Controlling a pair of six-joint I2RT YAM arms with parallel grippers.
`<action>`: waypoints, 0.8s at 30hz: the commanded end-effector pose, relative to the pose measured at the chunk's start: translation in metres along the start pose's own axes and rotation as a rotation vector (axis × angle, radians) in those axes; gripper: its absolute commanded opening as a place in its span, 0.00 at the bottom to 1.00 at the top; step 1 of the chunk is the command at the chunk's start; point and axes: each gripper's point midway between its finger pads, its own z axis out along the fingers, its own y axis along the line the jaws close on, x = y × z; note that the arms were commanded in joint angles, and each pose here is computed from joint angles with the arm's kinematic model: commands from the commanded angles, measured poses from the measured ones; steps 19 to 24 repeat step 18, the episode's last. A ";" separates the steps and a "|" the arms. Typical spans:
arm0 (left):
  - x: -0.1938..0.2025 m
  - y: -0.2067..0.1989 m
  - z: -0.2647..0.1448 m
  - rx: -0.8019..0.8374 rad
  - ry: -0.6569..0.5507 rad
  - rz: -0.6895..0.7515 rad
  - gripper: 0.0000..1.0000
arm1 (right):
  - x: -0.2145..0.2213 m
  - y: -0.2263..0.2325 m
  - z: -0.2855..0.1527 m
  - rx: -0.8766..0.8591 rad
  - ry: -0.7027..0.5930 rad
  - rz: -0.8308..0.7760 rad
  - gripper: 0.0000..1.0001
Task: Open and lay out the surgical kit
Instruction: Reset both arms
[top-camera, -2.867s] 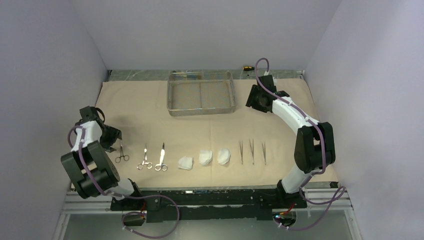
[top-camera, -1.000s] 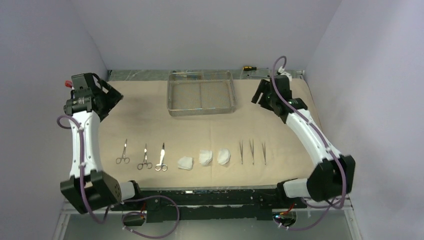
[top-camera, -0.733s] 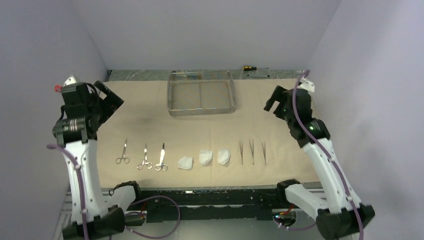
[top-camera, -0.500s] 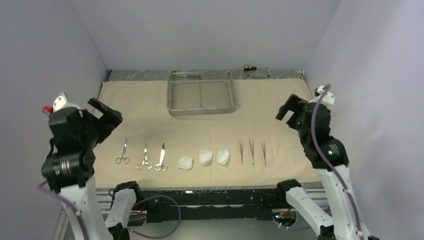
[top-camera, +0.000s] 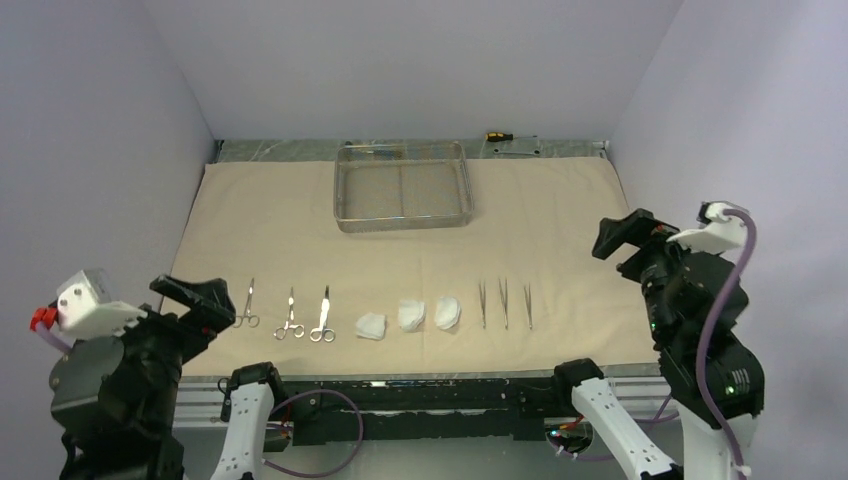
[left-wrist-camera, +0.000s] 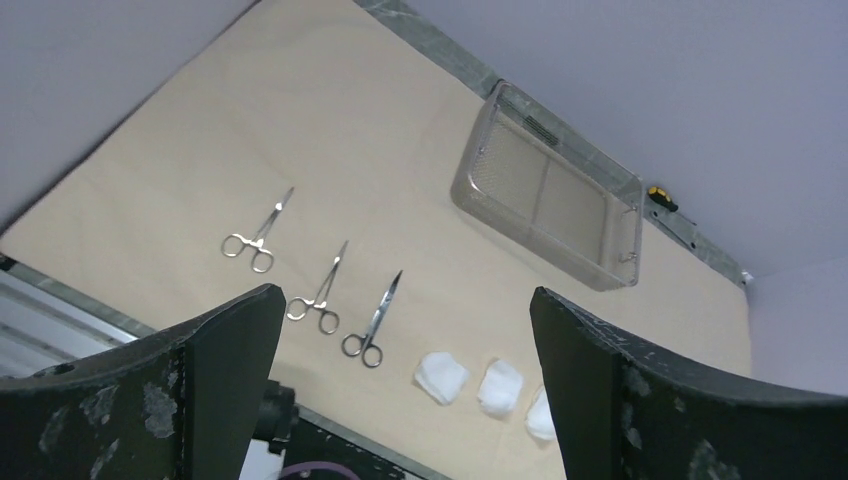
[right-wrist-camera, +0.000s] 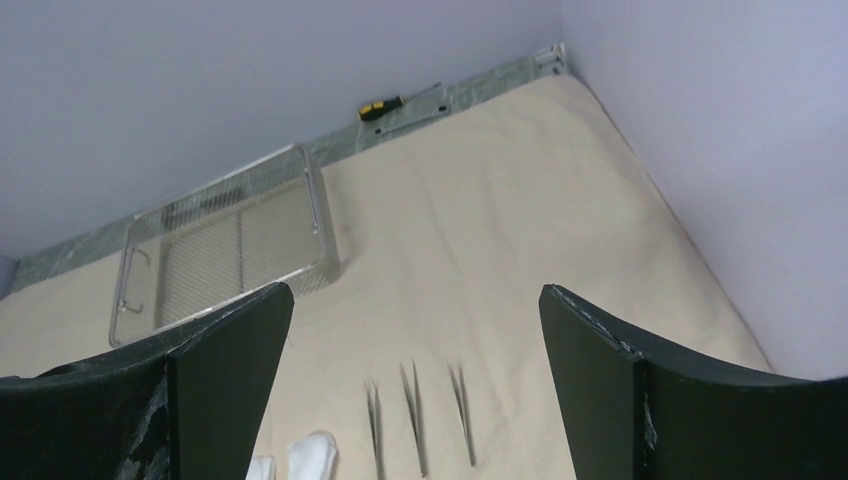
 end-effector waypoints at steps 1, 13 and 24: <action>0.001 0.014 -0.019 -0.045 -0.024 0.065 0.99 | -0.031 -0.012 -0.026 0.019 -0.099 -0.022 0.99; 0.006 0.013 -0.032 -0.036 0.024 0.099 1.00 | -0.045 -0.032 -0.071 0.028 -0.153 -0.010 0.99; 0.006 0.010 -0.032 -0.012 0.025 0.129 1.00 | -0.039 -0.032 -0.073 0.014 -0.141 0.000 0.99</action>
